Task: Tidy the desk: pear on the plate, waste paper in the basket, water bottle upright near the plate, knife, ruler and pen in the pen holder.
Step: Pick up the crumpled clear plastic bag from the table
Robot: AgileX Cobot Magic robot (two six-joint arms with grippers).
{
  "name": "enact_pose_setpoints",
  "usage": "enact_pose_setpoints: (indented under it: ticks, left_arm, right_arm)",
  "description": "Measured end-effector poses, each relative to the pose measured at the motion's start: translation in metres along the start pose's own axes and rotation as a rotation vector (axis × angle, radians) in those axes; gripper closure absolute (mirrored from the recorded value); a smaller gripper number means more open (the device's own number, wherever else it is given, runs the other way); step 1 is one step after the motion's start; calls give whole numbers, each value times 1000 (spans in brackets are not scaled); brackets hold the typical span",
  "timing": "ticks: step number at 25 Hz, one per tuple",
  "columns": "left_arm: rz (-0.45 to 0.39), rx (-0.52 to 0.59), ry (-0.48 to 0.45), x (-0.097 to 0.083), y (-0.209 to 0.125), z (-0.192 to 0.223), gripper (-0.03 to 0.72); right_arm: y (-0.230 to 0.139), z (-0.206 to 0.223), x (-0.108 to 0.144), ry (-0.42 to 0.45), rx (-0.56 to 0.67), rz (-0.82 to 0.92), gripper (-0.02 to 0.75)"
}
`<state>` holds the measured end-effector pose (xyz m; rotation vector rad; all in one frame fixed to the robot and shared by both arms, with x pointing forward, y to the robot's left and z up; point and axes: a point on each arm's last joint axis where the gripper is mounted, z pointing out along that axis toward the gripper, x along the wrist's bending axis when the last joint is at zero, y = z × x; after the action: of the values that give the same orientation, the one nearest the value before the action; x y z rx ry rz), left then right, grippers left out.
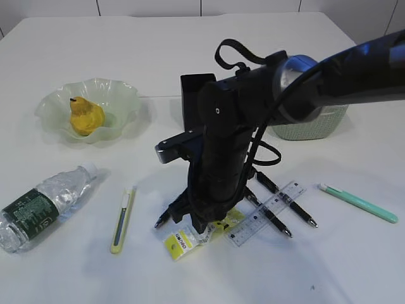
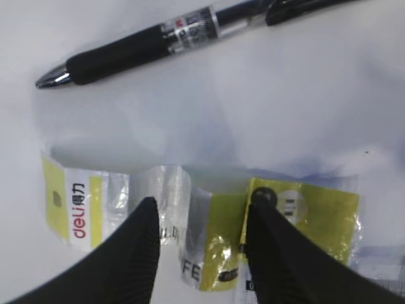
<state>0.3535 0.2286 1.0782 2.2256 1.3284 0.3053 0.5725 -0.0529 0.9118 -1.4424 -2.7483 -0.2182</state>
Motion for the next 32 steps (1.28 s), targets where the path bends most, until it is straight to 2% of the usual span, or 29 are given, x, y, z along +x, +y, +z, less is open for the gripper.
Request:
enact_pose_setpoints:
  ticks: [6,8,15,16,22,27,32]
  left_arm:
    - [2,0,3,0,0,0,168]
    - [2,0,3,0,0,0,168]
    - [3,0,5,0,0,0,168]
    - [3,0,5,0,0,0,168]
    - [4,0,6,1,0,0,168]
    - [4,0,6,1,0,0,169]
    - [4,0,6,1,0,0,169]
  right_arm:
    - [-1,12,-1,0,33,3,379]
    - [-1,12,-1,0,35,3,414]
    - [0,12,-1,0,32,3,695]
    - [0,12,-1,0,34,3,712]
    - [1,6,0,4,60,0,723]
    - [15,-21,3,7,79,-15,723]
    - [38,-62,7,4,6,-33,723]
